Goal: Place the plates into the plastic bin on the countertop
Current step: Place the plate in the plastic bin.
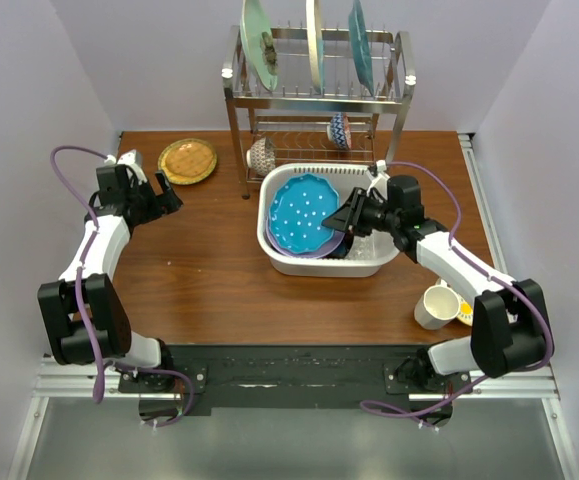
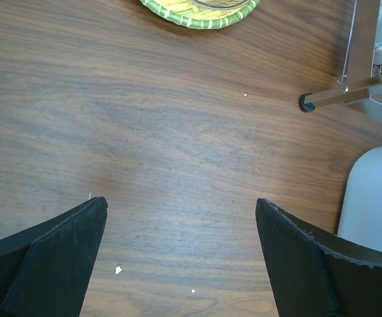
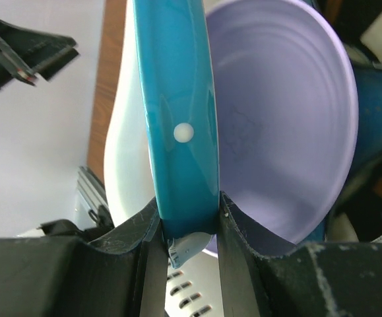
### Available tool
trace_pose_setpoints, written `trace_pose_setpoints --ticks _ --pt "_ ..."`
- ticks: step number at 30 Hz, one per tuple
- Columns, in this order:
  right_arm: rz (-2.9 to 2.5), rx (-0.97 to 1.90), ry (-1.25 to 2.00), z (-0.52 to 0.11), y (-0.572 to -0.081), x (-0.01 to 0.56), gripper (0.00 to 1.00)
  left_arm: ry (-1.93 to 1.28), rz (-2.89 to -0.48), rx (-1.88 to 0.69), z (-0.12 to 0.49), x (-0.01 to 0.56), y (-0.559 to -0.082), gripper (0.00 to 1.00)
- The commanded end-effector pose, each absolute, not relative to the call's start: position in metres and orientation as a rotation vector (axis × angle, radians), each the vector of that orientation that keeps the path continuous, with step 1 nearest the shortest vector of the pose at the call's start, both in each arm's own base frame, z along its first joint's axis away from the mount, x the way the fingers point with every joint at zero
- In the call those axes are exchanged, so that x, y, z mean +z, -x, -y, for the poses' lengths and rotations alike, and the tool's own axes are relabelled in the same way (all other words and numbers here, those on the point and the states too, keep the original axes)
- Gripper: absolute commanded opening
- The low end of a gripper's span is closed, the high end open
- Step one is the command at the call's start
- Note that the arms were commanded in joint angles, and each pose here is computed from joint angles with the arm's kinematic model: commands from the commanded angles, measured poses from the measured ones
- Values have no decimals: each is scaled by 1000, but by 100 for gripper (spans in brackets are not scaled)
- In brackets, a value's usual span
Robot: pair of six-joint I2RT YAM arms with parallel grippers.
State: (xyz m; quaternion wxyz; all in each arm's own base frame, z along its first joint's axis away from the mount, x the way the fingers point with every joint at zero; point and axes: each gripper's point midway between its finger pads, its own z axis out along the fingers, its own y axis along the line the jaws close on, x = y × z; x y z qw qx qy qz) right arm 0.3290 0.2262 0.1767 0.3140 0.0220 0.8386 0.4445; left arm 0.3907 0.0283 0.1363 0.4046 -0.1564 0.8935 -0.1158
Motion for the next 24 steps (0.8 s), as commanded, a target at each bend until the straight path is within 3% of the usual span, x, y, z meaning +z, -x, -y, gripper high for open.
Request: trace_pose_setpoints --ticks 1,16,20,24 --pt "-2077 1195 72 -230 -330 215 0 357 -2194 -281 -33 157 -405 99" --pt "-2293 1031 100 -215 -323 159 1 366 -2209 -267 -34 153 -404 98" --pt "-2335 968 96 -207 -318 147 8 365 -2212 -272 -34 152 -404 98" --pt "-2322 925 97 -202 -321 153 27 361 -2220 -281 -32 150 -405 98"
